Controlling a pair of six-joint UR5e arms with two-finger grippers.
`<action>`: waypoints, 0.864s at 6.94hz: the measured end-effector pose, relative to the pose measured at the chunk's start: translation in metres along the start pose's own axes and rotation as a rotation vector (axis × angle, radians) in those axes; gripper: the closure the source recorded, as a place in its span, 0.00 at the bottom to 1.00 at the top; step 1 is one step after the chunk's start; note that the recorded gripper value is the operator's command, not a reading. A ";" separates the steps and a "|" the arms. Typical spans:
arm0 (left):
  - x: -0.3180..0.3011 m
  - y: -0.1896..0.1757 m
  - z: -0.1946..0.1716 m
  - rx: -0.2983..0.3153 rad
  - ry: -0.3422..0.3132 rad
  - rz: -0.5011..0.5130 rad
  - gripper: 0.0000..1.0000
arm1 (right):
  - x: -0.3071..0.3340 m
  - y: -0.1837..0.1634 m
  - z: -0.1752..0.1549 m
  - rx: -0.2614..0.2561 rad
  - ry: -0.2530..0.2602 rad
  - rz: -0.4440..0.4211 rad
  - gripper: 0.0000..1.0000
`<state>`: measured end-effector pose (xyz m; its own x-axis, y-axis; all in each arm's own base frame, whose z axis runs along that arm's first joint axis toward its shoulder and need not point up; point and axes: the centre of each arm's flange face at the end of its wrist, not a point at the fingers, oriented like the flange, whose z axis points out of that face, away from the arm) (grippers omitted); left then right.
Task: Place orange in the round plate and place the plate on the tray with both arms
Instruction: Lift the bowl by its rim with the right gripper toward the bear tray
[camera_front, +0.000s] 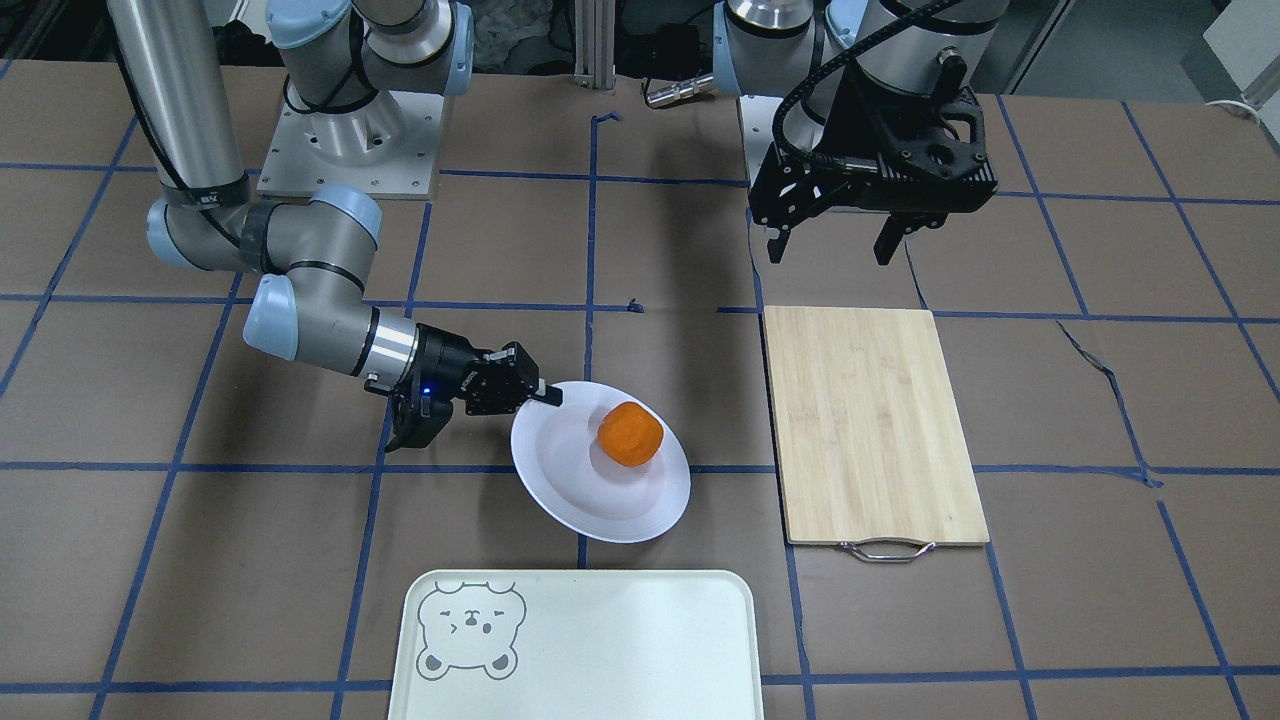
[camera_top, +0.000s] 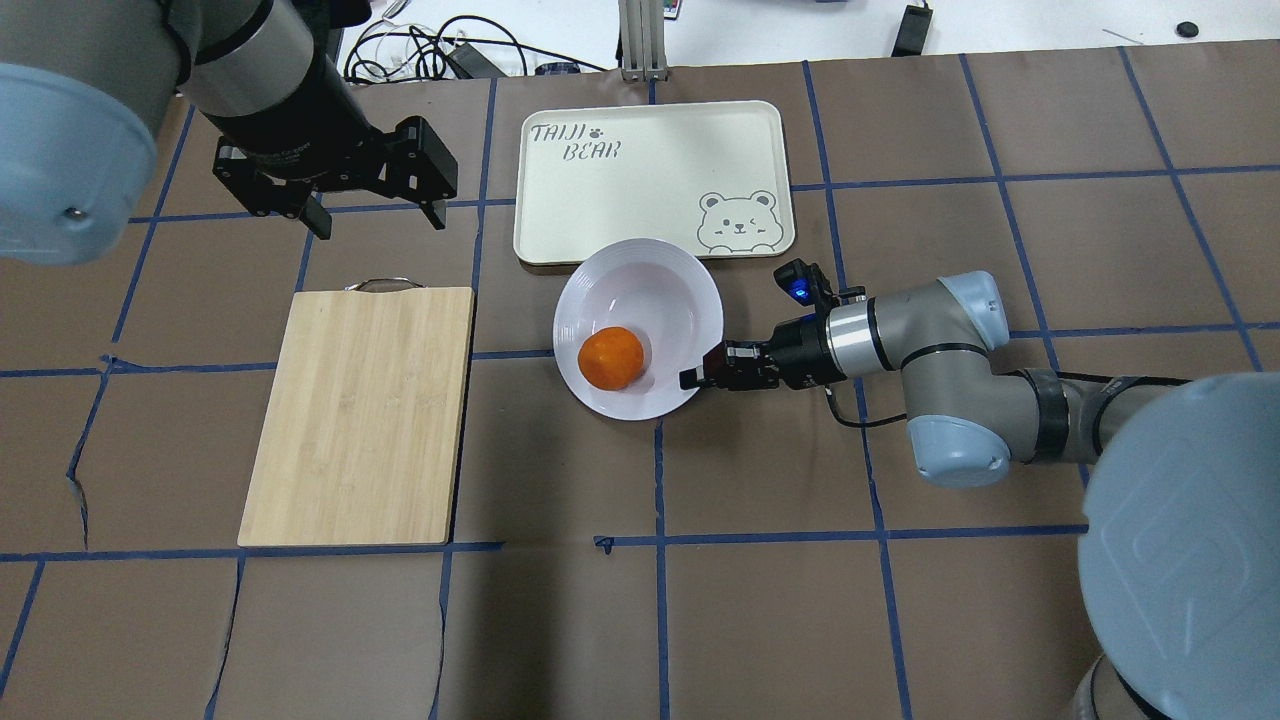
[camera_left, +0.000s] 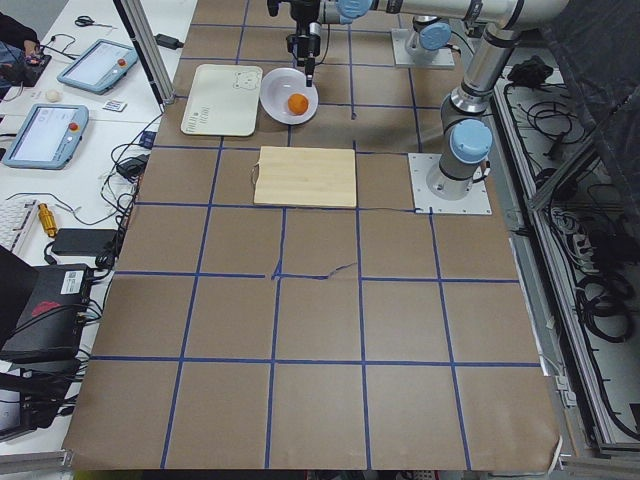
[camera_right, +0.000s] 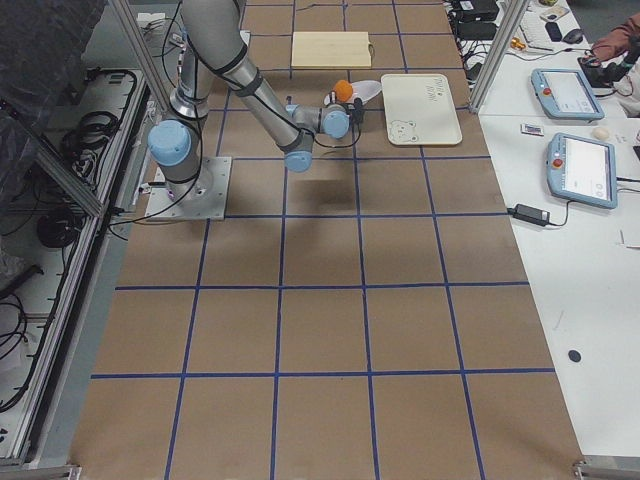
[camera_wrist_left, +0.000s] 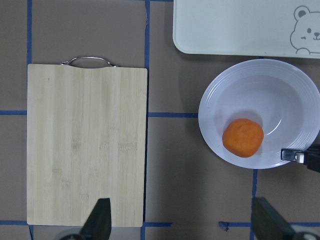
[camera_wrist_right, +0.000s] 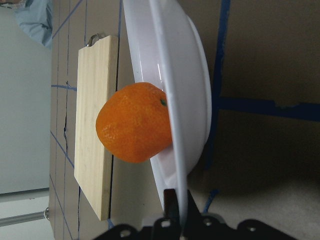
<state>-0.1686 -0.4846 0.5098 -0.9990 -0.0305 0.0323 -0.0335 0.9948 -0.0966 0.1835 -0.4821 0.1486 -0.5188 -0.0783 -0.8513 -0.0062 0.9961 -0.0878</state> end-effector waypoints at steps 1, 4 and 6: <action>0.000 0.000 0.000 0.000 0.000 0.000 0.00 | -0.009 -0.001 -0.006 0.011 -0.010 0.051 0.95; 0.000 0.000 0.000 0.001 -0.001 -0.001 0.00 | -0.021 -0.010 -0.022 0.034 -0.107 0.279 0.95; 0.000 0.000 0.000 0.001 -0.001 0.000 0.00 | -0.033 -0.061 -0.058 0.097 -0.163 0.361 0.95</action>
<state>-0.1685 -0.4846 0.5101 -0.9990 -0.0309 0.0315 -0.0339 0.9947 -0.0974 0.1519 -0.5380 0.2122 -0.3303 0.2625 -0.9067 0.2366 0.9529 0.1897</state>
